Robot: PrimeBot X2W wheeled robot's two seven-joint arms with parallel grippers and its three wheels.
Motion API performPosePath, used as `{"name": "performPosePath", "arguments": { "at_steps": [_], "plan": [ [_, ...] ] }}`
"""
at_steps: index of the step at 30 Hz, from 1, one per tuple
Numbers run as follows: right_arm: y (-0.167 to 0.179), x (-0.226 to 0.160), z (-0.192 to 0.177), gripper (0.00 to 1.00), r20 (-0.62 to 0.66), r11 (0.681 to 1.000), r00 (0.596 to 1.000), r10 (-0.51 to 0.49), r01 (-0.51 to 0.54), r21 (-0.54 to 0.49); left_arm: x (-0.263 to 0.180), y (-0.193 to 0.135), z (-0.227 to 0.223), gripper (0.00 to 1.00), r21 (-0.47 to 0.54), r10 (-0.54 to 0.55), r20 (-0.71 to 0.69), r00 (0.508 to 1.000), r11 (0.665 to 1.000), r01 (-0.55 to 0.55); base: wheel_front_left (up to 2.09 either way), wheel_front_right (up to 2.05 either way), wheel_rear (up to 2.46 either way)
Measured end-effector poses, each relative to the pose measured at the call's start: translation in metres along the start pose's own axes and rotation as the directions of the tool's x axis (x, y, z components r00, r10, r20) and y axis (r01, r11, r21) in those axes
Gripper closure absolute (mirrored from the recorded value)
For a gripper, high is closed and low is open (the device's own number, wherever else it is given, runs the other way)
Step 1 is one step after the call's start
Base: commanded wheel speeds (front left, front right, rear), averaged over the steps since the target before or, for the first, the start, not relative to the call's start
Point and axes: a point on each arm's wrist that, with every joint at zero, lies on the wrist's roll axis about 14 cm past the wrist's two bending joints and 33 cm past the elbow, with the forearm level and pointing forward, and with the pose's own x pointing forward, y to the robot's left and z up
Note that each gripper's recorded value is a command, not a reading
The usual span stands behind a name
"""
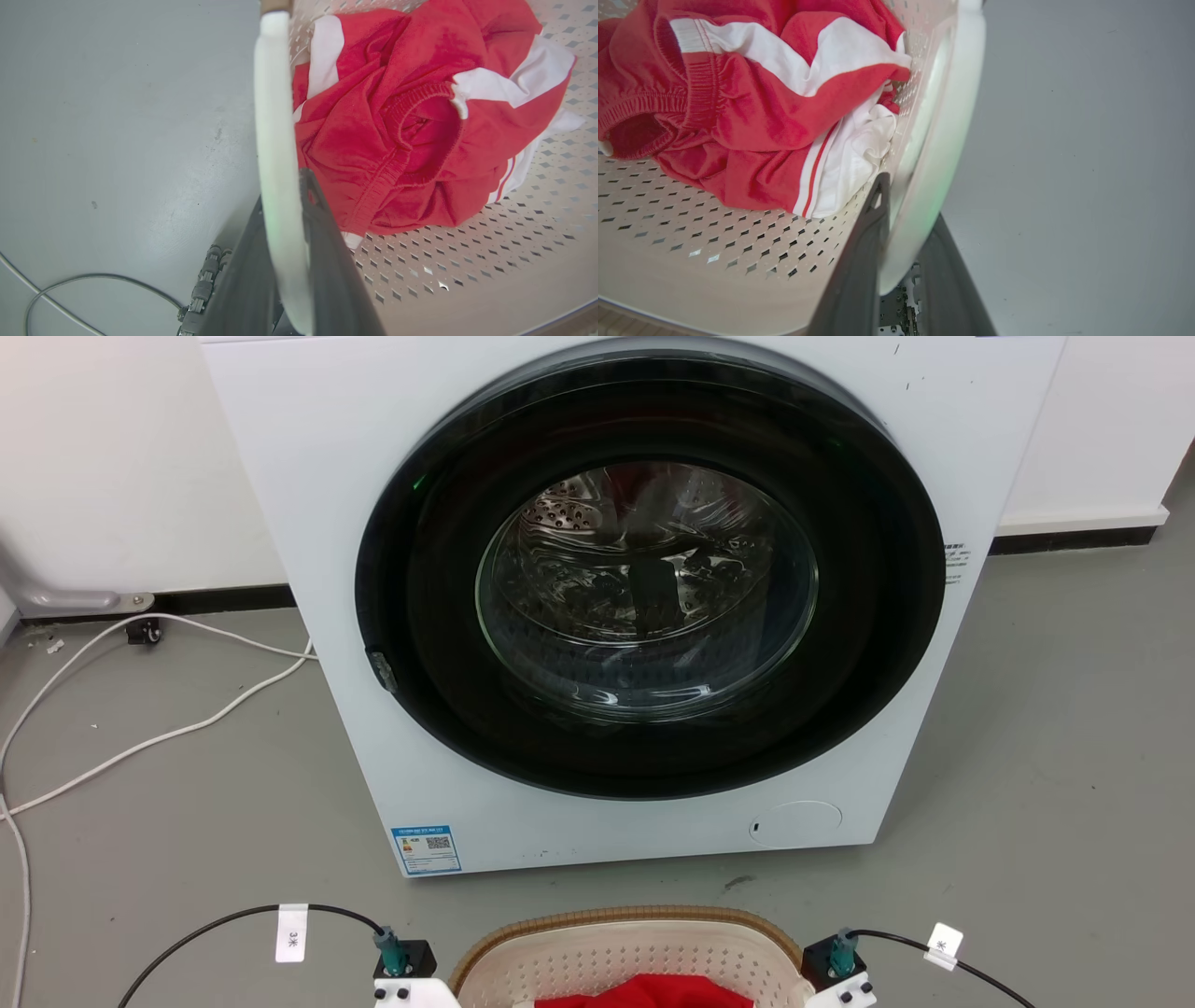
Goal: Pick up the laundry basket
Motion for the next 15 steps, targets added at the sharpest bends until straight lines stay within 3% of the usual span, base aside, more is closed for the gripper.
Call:
{"name": "performPosePath", "arguments": {
  "at_steps": [15],
  "plan": [
    [0.0008, 0.0000, -0.0003, 1.00, -0.002, 1.000, 1.000, 0.003, -0.003, 0.000, -0.0004, 0.0005, -0.0002, 1.00, -0.001, -0.001, 0.003, 1.000, 1.000, 0.001, 0.00, 0.00, 0.00]
  ]
}}
